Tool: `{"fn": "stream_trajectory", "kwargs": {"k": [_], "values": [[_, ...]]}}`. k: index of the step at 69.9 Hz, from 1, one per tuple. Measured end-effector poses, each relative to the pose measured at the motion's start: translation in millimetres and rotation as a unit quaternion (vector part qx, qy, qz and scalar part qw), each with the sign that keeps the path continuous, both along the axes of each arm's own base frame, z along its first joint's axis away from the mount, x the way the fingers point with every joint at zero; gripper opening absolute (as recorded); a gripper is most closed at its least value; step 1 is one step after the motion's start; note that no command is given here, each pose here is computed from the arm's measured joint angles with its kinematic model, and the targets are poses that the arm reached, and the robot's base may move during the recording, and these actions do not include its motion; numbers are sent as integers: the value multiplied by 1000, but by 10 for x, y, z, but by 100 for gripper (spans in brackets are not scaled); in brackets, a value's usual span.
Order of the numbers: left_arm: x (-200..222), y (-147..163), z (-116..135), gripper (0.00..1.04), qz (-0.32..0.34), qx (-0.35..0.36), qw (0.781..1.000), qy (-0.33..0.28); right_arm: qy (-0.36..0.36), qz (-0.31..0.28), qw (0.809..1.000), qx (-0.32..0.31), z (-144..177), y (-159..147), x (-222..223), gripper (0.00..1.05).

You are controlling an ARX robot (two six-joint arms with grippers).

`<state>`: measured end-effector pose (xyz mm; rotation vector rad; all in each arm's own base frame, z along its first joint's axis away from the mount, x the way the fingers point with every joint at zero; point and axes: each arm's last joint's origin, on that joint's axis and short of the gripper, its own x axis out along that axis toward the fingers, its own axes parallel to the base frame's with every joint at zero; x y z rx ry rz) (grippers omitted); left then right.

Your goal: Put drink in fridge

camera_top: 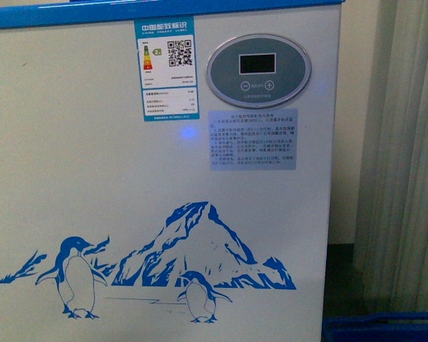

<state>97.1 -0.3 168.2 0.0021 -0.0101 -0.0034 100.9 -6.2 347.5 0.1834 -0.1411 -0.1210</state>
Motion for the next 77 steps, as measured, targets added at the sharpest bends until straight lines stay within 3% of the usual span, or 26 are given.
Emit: {"fn": "stream_trajectory", "kwargs": {"k": [77], "values": [[0, 0, 0, 97, 0, 0, 1000, 0, 7, -1, 1000, -5, -55, 5, 22, 41]]}}
